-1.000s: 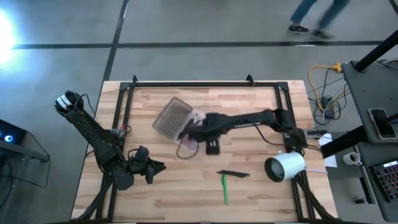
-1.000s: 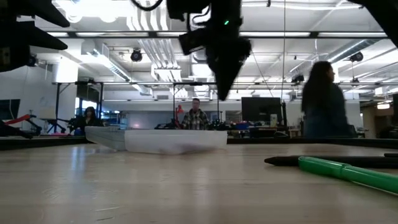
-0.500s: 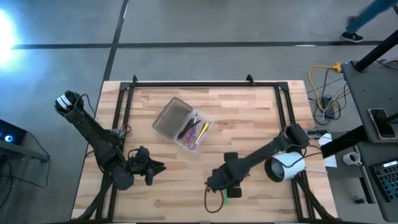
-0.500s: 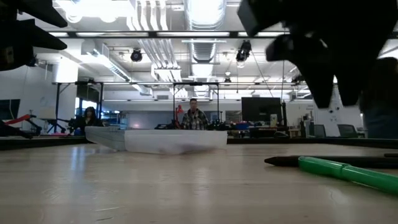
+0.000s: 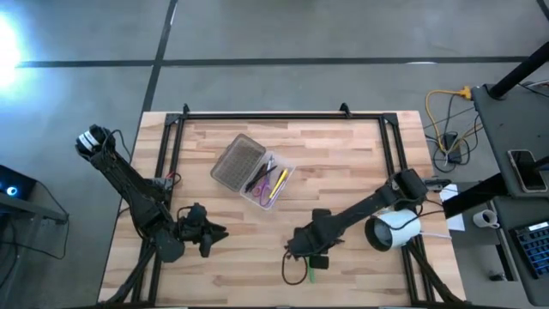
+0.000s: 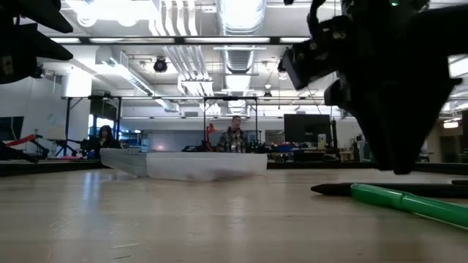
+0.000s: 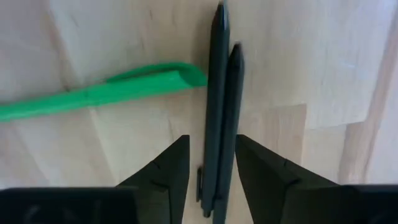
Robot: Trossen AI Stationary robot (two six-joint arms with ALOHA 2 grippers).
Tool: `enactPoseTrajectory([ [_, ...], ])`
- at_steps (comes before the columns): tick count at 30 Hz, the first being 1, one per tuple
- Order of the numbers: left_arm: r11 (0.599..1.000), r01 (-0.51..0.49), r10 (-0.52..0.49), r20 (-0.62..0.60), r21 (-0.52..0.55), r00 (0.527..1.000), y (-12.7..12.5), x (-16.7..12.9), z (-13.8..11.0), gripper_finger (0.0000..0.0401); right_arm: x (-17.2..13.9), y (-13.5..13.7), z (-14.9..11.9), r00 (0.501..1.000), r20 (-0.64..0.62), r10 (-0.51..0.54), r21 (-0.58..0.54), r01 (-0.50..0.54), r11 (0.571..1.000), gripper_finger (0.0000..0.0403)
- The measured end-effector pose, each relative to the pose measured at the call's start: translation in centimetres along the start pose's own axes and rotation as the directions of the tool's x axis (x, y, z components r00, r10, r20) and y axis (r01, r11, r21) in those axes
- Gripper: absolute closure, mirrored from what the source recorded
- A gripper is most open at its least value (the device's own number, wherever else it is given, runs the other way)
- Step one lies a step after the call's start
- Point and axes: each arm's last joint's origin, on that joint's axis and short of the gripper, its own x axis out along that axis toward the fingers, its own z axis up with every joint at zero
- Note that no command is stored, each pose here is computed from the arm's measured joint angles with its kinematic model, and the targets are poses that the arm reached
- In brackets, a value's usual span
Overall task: Pick & place school supplies into a supply box
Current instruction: Put the black pen into the black supply box
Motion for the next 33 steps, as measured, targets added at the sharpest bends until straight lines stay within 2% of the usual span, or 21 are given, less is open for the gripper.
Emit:
enactPoseTrajectory([
  [3,1.0,0.0,0.0,-0.001,-0.003,1.0,0.0,0.0,0.0,0.0284,-1.0,-0.7,-0.2,0.998,0.057,0.039,0.008,-0.04,0.999,0.0286],
  [8,1.0,0.0,0.0,-0.001,-0.003,1.0,0.0,0.0,0.0,0.0284,-1.5,-3.5,-1.6,0.987,0.114,0.117,0.1,-0.128,0.987,0.0287],
  [11,1.0,-0.001,0.001,-0.001,-0.003,1.0,0.0,0.0,0.0,0.0284,-1.2,-3.9,-2.2,0.967,0.155,0.202,0.081,-0.217,0.973,0.0287],
  [15,1.0,0.0,0.0,-0.001,-0.004,1.0,0.0,0.0,0.0,0.0284,-0.3,-4.0,-3.0,0.97,0.142,0.197,0.075,-0.209,0.975,0.0291],
  [20,1.0,0.0,0.0,-0.001,-0.009,1.0,0.0,0.0,0.0,0.0284,0.8,-4.5,-3.4,0.981,0.148,0.123,0.105,-0.139,0.985,0.03],
  [30,1.0,0.0,0.0,-0.001,-0.027,1.0,0.0,0.0,0.0,0.0284,2.0,-4.8,-3.9,0.984,0.136,0.117,0.087,-0.13,0.988,0.0314],
  [33,1.0,0.0,0.0,-0.001,-0.027,1.0,0.0,0.0,0.0,0.0284,2.2,-4.7,-3.9,0.979,0.138,0.149,0.096,-0.163,0.982,0.0312],
])
